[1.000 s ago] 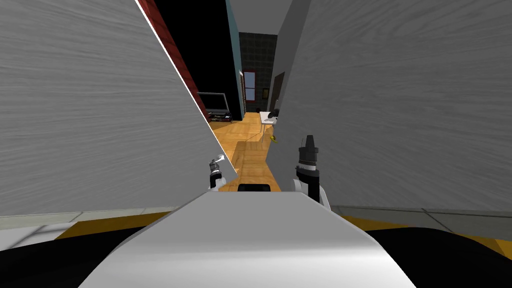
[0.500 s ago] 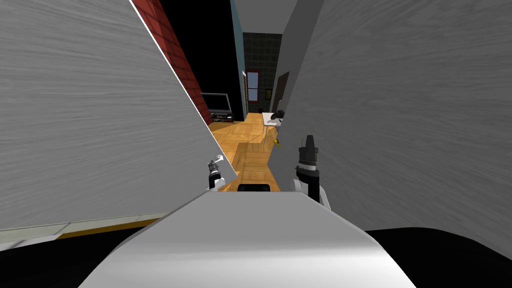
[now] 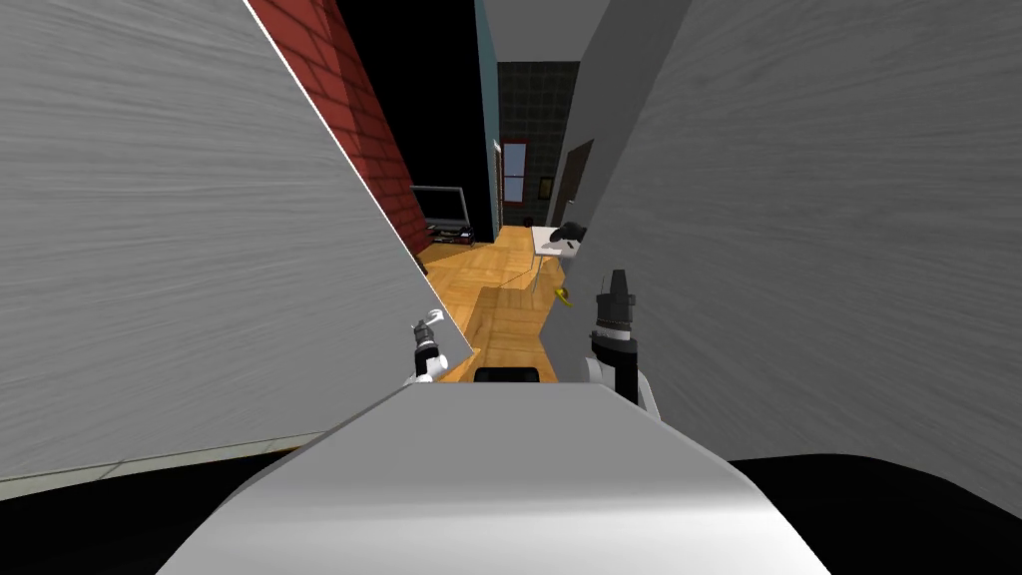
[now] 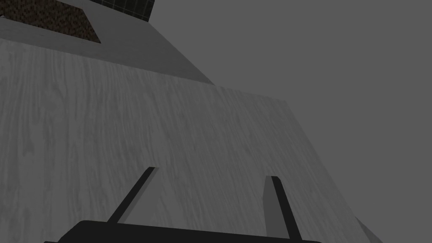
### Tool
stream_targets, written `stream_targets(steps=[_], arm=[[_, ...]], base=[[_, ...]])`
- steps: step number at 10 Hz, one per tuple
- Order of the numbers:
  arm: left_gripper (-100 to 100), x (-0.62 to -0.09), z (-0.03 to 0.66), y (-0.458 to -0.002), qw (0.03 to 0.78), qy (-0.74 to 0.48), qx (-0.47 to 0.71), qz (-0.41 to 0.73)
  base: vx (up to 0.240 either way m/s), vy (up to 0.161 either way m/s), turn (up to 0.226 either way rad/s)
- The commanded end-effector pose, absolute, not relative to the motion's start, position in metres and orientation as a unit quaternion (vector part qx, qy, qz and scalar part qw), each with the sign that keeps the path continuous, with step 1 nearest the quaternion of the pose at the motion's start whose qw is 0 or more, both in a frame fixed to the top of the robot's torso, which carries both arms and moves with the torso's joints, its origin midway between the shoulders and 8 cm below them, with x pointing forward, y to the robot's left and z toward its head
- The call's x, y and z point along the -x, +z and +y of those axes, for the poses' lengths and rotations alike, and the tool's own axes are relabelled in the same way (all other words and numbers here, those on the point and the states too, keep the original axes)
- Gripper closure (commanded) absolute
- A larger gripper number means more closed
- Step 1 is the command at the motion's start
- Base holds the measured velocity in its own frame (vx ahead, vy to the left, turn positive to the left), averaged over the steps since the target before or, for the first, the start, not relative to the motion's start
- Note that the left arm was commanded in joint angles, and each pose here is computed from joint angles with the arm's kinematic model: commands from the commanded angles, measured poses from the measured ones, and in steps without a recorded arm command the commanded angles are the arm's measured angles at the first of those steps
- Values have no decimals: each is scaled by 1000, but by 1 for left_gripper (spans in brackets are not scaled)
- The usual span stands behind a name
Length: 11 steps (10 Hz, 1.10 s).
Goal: Push the door open
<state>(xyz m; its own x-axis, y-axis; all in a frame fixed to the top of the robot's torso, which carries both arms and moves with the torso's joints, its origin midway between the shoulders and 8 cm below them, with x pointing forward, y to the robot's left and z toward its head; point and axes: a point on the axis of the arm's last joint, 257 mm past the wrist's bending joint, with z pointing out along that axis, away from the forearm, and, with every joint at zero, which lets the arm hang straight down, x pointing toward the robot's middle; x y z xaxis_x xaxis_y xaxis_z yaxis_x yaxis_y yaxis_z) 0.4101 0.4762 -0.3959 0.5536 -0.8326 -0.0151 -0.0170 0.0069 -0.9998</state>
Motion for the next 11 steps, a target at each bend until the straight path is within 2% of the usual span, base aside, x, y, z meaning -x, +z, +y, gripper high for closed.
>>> stream_targets(steps=[1, 11], arm=[[100, -406, 487, -391, 629, -324, 622, 335], [100, -390, 520, -391, 636, -309, 633, 315]], base=[[200, 11, 140], [216, -6, 155]])
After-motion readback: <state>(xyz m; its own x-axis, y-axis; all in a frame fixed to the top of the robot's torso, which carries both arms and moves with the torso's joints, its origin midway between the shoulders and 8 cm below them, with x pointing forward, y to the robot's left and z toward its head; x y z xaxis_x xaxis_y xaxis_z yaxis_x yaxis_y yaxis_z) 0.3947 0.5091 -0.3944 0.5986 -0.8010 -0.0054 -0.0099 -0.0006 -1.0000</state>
